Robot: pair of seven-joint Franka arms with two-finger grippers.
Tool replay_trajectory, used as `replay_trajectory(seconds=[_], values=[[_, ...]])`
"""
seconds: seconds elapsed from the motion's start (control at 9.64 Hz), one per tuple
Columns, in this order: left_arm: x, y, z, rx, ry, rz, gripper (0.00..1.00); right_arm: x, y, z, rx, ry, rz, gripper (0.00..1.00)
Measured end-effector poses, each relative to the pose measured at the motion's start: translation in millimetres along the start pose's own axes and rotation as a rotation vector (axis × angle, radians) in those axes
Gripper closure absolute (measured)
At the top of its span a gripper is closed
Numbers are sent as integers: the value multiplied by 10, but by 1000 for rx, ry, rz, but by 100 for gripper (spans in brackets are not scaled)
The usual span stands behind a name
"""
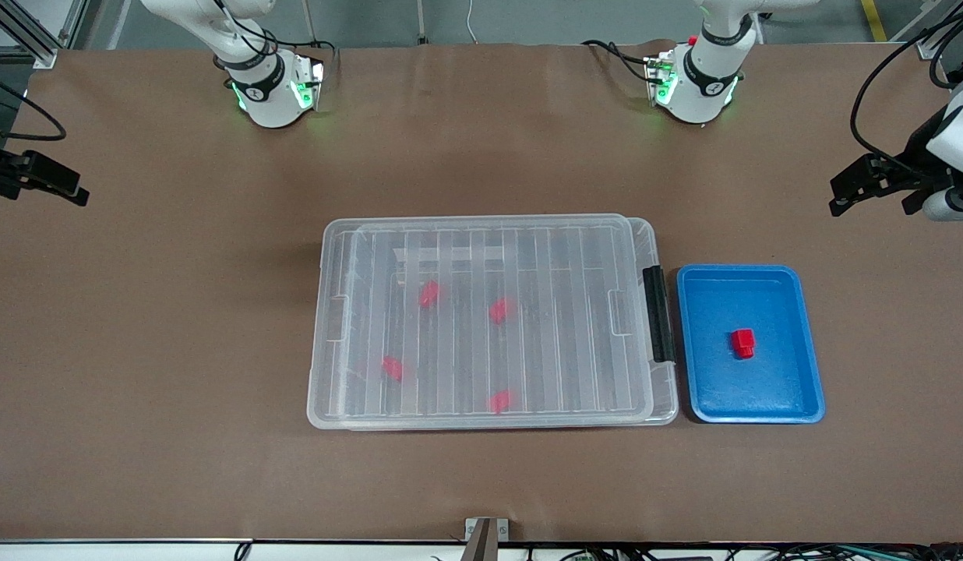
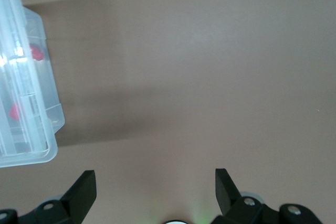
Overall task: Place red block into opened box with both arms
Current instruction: 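Move the left gripper over the blue tray while the right gripper approaches the box, then lower the left gripper onto the red block while the right gripper grips the lid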
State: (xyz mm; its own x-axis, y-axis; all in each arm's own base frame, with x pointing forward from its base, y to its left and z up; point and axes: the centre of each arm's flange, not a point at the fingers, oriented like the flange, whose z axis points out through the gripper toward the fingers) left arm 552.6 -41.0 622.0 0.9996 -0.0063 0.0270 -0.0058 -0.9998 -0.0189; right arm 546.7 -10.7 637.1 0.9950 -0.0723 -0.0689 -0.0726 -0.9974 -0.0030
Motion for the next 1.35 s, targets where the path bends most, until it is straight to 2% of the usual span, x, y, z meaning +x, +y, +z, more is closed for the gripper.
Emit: replay_trajectory(seconds=[0.21, 0.31, 0.52, 0.93, 1.35], values=[[175, -11, 377, 1, -56, -3, 0, 270, -685, 323, 8, 39, -87, 0], [318, -80, 623, 0, -66, -16, 0, 453, -1066, 621, 17, 51, -83, 0], [590, -336, 1190, -7, -80, -20, 0, 776, -1553, 1293, 37, 44, -85, 0], [775, -320, 2345, -17, -69, 7, 1, 1138, -1968, 2188, 60, 67, -129, 0], [782, -342, 3359, -24, -53, 0, 1, 1251, -2112, 2670, 10, 75, -173, 0]])
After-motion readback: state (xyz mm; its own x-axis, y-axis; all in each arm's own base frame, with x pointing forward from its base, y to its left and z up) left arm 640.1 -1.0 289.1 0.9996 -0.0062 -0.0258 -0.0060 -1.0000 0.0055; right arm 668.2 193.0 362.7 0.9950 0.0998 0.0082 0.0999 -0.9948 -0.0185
